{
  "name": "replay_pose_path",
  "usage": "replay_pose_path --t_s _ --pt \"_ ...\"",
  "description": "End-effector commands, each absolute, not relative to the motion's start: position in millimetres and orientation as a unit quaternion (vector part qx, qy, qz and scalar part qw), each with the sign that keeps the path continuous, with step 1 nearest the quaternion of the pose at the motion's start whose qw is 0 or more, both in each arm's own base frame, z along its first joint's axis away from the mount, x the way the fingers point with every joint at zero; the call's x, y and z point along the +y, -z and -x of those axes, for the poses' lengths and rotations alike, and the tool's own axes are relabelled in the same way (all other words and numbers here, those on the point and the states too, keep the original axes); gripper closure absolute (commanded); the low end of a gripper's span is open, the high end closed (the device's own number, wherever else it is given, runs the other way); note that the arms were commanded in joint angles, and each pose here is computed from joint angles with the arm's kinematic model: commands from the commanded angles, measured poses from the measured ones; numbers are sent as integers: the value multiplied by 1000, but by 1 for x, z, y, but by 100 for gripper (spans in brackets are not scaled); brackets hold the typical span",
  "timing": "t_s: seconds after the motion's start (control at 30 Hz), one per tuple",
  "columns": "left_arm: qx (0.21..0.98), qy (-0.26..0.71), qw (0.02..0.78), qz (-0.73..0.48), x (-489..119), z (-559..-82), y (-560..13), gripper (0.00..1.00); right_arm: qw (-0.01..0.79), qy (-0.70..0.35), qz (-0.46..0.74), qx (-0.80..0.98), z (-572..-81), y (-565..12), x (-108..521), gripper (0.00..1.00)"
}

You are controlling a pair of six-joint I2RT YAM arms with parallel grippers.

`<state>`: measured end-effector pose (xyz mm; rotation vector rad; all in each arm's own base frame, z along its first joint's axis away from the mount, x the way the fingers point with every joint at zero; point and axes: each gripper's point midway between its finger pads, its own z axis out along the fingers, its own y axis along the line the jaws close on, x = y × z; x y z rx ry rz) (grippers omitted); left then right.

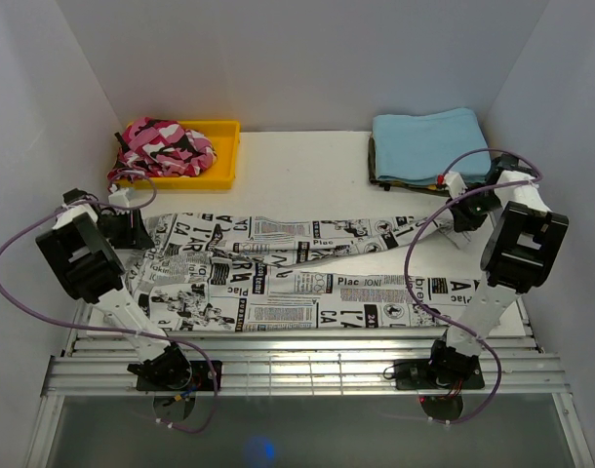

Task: Fold and stack the trousers
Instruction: Flatten the trousers out

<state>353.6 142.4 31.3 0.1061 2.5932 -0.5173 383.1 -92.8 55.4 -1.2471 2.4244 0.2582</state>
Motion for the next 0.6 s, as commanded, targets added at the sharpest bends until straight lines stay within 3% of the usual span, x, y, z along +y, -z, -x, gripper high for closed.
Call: replay_pose_path --t_s 0.0,0.17,0.27,0.3,0.4,0.43,0.5,0.57 --pt "948 180 262 -21 150 -371 -41 46 251 -36 492 833 -394 -98 -97 92" --pt "957 164 240 -5 150 -372 -16 61 360 126 531 756 -408 -153 -107 92" --pt "964 142 225 20 159 -371 -6 85 372 248 552 704 -392 -135 -118 92" --pt "965 137 220 29 161 -370 -3 100 363 268 560 695 -385 -127 -121 92" --pt "968 99 226 37 174 -371 -6 100 322 274 577 699 -360 -90 -126 92" --pt "968 92 229 43 176 -371 -7 100 314 270 577 703 -357 -81 -126 85" --pt "965 102 239 38 172 -374 -14 100 304 276 569 712 -355 -74 -132 48" --pt "961 127 243 22 162 -373 -24 87 290 268 566 724 -354 -70 -136 14"
